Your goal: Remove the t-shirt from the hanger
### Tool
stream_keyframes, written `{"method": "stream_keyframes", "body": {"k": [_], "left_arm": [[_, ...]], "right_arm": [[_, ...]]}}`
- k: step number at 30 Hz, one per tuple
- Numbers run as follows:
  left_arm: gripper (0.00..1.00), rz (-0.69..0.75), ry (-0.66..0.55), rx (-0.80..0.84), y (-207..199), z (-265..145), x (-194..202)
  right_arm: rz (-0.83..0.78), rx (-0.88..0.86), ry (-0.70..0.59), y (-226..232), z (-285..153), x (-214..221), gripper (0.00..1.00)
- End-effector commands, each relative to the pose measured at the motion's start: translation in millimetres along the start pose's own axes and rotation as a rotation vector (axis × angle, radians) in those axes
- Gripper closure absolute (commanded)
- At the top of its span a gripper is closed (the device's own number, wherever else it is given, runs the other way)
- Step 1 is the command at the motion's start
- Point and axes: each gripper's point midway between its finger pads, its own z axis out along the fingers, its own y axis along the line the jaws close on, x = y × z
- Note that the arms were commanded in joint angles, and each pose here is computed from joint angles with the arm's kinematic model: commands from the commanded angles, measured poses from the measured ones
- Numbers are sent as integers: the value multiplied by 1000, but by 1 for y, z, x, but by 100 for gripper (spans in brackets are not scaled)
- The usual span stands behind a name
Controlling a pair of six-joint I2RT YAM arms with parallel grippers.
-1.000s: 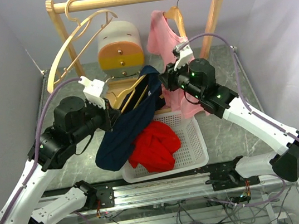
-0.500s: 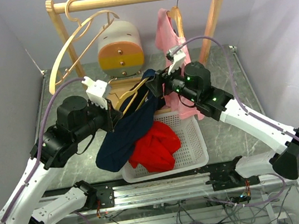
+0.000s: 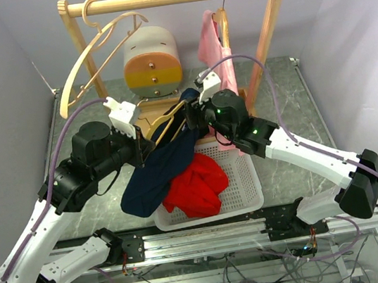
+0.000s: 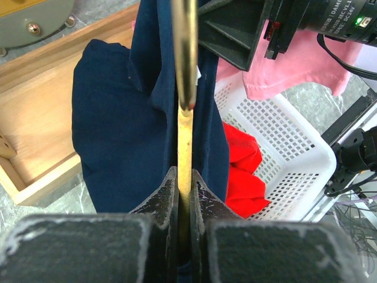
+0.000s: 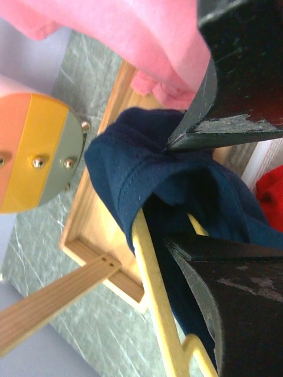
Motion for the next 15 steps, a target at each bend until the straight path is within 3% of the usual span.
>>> {"method": "stream_keyframes", "body": {"k": [1,5,7,13,15], "left_arm": [[93,-7,-51,41,-9,-5,-12],[93,-7,-47,48,-10,-4,-11],[93,-7,-47,54,-11,-4,-11],[93,-10,-37,53,-10,-3,-7],[93,-9,-28,49,-9,-2,-4]], "right_arm": [[-9,128,-52,-21,-3,-19,45],[-19,173,-65,-29,-2,-22,47],[-22,183,-73,-30,0,-23,54],[-19,194,-92,-31,5,-30,98],[-25,203,-98,-33,2,-35,100]]}}
